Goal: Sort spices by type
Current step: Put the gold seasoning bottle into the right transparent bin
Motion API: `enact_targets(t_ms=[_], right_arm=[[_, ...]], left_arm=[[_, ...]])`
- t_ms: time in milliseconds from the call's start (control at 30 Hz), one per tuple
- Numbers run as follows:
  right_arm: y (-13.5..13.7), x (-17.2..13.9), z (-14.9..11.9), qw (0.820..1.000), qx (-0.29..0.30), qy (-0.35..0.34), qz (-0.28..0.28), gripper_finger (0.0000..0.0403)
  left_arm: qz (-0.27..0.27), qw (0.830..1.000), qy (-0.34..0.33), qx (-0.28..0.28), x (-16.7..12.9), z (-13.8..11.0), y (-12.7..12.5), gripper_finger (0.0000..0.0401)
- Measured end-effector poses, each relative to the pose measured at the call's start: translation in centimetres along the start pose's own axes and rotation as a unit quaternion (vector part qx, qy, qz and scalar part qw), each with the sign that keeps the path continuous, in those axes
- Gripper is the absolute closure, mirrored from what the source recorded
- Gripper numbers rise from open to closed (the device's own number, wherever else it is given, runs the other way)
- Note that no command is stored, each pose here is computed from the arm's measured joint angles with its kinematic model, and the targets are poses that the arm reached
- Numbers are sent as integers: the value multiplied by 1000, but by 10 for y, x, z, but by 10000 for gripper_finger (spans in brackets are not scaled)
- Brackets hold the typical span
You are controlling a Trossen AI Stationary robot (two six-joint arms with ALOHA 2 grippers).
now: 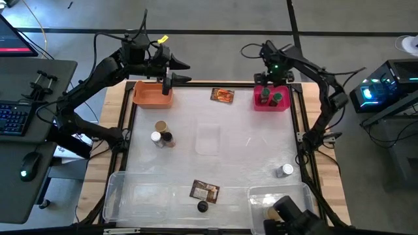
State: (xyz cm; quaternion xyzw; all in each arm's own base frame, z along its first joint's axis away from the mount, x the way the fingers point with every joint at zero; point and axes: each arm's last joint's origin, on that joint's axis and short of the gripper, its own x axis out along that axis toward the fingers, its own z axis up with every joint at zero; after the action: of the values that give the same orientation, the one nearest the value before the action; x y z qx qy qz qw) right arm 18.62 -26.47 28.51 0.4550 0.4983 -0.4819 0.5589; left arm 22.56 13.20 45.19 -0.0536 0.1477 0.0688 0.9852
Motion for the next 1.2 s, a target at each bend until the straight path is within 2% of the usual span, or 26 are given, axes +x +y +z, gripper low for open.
enact_targets(t_ms=[167,367,433,500,567,633,767,833,900,967,1033,1100,1200], right_arm=[[-3,-4,0,1000,2,-10,5,167],[-1,-5,2,999,-24,-17,28,167],[1,-9,3,997,-26,-26,62,167],[7,-19,5,989,-39,-61,129,167],[16,-35,5,972,-58,-109,202,167],[27,-57,4,942,-84,-174,276,167],[47,-103,-8,860,-147,-286,397,167],[59,-122,-20,819,-179,-323,439,167],[69,-133,-33,788,-218,-339,465,167],[78,-140,-47,768,-257,-346,474,167],[81,-145,-60,756,-286,-348,475,167],[82,-150,-72,750,-305,-345,474,167],[79,-154,-87,746,-336,-337,466,167]], left_arm=[[0,1000,0,0,0,0,0,149],[0,1000,-6,3,0,1,0,149],[0,1000,-12,-1,0,3,0,149],[-5,1000,-18,-19,1,4,-1,149],[-10,999,-20,-29,1,4,-3,149],[-16,999,-13,-37,2,3,-7,149],[-31,998,17,-49,3,-2,-16,149],[-44,997,43,-55,4,-7,-23,149],[-60,991,92,-72,5,-16,-33,149],[-72,983,139,-98,9,-28,-43,149],[-54,975,175,-129,15,-43,-52,149],[4,963,213,-166,20,-62,-57,149],[88,933,260,-230,23,-90,-63,149]])
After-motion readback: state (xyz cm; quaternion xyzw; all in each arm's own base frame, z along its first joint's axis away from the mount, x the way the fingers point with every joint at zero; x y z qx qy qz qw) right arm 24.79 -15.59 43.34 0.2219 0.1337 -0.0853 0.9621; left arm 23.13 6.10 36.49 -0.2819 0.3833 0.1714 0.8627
